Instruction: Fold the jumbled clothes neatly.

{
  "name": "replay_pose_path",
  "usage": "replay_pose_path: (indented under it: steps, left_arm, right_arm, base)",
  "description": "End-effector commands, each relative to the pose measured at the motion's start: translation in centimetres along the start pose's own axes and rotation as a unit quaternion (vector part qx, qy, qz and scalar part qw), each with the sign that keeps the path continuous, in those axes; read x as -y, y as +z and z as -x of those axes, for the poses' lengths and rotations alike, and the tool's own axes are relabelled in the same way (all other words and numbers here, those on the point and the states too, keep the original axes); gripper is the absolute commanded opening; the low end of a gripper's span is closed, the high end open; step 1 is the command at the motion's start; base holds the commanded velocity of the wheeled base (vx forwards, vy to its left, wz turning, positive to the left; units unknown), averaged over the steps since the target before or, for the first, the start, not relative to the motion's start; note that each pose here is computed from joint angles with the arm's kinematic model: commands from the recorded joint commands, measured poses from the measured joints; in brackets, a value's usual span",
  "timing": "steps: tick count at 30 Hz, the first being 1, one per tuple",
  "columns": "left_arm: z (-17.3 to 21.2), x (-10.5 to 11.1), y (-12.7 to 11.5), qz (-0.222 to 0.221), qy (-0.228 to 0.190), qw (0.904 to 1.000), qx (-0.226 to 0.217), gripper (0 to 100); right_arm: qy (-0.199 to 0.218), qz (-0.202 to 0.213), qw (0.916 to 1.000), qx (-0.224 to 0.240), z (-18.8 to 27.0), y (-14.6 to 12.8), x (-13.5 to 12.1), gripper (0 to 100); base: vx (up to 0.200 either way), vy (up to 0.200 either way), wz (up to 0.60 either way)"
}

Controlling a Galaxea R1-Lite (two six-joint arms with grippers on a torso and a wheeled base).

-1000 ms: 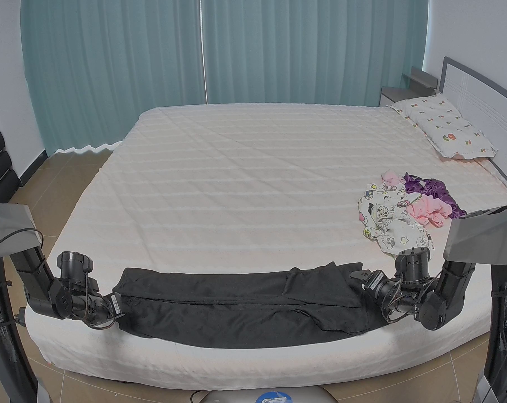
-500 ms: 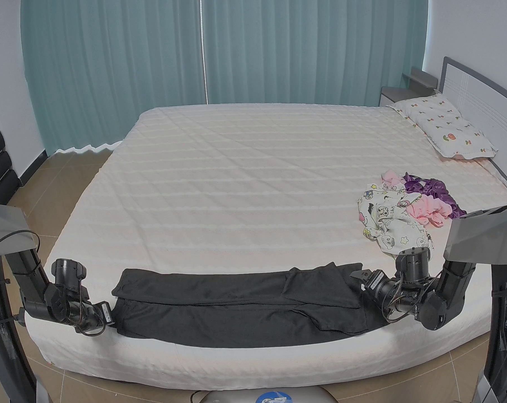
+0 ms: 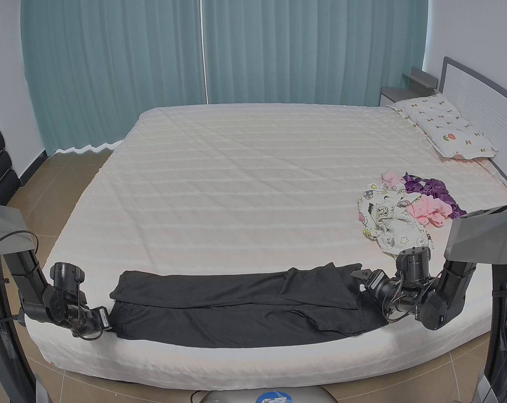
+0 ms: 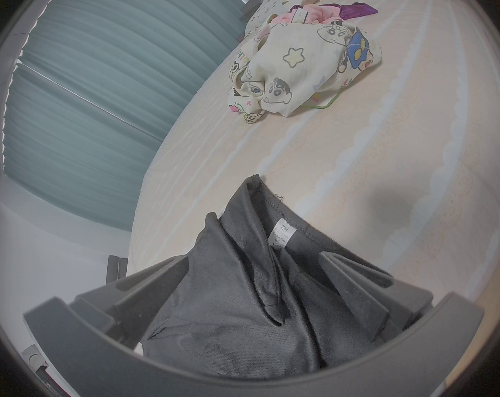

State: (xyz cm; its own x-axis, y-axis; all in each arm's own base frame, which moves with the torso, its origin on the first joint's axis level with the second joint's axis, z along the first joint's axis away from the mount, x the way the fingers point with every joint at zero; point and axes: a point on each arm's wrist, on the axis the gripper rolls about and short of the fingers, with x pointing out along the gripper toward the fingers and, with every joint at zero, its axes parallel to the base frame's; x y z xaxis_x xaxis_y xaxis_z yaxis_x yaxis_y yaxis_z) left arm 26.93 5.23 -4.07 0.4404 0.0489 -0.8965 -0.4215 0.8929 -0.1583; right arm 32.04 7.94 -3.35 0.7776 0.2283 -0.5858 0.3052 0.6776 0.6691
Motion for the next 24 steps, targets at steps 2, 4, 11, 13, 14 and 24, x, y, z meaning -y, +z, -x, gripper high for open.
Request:
replay_pose_path:
  steps: [2,4,11,13,14,24]
  left_arm:
    - [0.0,-0.3,0.0,0.004,0.003,1.0000,-0.001,0]
    - [0.0,-0.3,0.0,0.004,0.004,1.0000,-0.003,100]
    - [1.7,-0.3,1.0,0.010,-0.010,0.9995,0.028,100]
    - [2.6,-0.2,1.8,0.014,-0.023,0.9984,0.049,100]
    - [2.7,-0.2,1.9,0.014,-0.025,0.9983,0.051,100]
    - [3.7,2.7,5.9,-0.015,-0.122,0.9880,0.094,100]
  right_arm:
    - [0.001,0.000,1.0000,0.000,0.0,0.0,0.0,100]
    - [0.002,0.000,1.0000,0.001,0.1,0.0,-0.1,100]
    - [0.001,0.000,1.0000,0.004,0.1,0.1,-0.1,100]
    - [0.002,0.000,1.0000,0.004,0.1,0.1,-0.1,100]
    - [0.002,0.000,1.0000,0.004,0.1,0.1,-0.1,100]
    - [0.003,0.000,1.0000,0.005,0.3,0.1,-0.2,100]
  base:
    - [0.000,0.000,0.00]
    - [0.000,0.000,0.00]
    - [0.000,0.000,0.00]
    - [0.000,0.000,0.00]
    - [0.000,0.000,0.00]
    - [0.000,0.000,0.00]
